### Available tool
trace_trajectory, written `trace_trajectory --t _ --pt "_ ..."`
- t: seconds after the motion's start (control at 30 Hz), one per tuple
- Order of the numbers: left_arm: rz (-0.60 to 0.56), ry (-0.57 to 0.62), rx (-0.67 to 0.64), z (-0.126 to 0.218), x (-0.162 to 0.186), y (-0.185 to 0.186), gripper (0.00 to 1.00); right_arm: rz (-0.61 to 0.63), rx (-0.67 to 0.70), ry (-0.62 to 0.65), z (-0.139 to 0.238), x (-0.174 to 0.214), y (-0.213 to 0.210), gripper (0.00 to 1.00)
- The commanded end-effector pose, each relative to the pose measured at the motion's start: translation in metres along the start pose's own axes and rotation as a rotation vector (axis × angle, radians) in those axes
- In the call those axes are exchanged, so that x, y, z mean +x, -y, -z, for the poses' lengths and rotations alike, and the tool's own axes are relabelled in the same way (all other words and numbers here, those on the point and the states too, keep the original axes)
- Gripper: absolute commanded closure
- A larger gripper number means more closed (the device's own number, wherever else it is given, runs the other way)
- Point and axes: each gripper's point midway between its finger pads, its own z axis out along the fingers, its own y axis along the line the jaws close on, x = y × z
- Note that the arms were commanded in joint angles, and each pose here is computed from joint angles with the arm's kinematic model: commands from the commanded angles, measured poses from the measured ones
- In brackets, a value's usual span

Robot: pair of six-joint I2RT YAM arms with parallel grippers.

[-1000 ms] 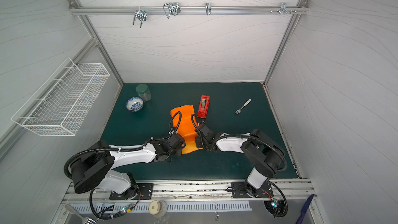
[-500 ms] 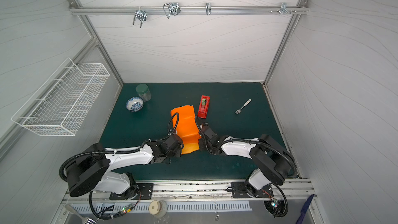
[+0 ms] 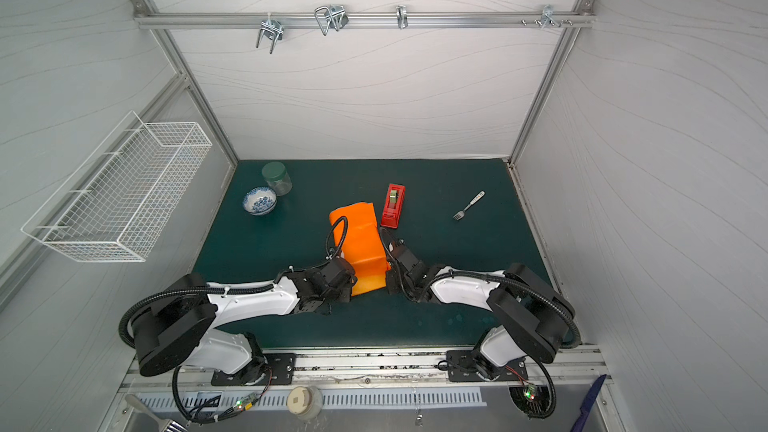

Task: Wrap the gift box in paper
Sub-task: 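Release the box and raise both grippers above its open paper end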

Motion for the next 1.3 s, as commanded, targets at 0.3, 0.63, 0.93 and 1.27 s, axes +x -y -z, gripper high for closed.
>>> trace_trajectory --t 0.3,0.63,0.93,1.27 --pt "0.014 0.07 0.049 0.036 -0.016 0.0 0.46 0.014 -0.078 -0.012 0.02 0.001 -0.007 0.66" --pt "0.122 0.124 0.188 0.078 -0.066 -0.003 0.28 -0.008 -0.185 -0.006 0.053 -0.011 0.0 0.53" --pt "0.134 0.094 0.173 0.062 -0.105 -0.001 0.22 -0.098 -0.183 0.001 0.051 -0.033 0.018 0.55" --pt "0.119 0.006 0.125 0.024 -0.101 -0.001 0.22 -0.105 -0.203 -0.037 0.029 -0.036 0.011 0.61"
